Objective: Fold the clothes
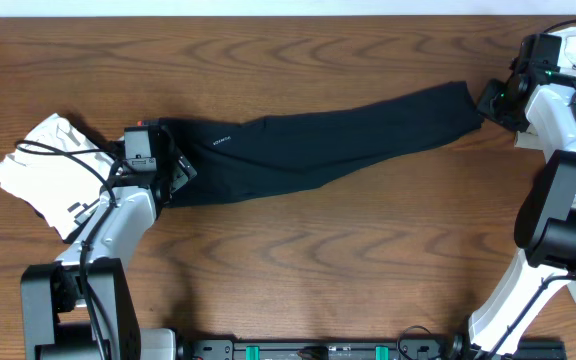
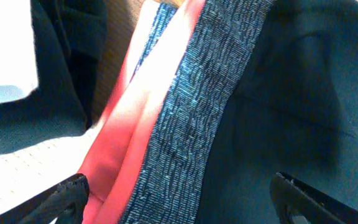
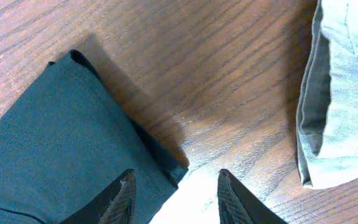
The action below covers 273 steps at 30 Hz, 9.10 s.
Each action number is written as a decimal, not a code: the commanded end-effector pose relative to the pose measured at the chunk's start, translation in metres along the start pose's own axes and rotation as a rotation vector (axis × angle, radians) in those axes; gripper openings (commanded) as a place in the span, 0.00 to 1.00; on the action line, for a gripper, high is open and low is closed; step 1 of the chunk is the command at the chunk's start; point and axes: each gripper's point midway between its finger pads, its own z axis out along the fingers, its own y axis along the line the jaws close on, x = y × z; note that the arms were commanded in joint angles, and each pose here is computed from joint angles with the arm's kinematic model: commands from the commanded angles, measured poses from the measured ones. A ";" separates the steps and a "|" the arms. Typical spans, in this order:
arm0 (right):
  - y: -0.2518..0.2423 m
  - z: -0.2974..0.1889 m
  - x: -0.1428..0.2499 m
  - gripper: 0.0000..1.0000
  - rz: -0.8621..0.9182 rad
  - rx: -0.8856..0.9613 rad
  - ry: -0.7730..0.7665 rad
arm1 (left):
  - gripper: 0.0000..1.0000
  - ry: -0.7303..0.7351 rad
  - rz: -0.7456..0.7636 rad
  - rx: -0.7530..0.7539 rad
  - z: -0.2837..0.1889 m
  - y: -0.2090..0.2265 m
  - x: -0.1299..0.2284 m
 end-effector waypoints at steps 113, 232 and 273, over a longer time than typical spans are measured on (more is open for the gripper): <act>-0.106 0.029 0.089 0.01 0.158 0.260 0.389 | 0.63 0.062 0.036 0.407 0.008 -0.068 -0.007; -0.106 0.025 0.096 0.01 0.157 0.267 0.419 | 0.06 0.097 0.011 0.504 -0.090 -0.054 -0.013; -0.115 0.027 0.091 0.01 0.180 0.185 0.420 | 0.25 0.319 -0.062 0.264 0.012 -0.020 0.032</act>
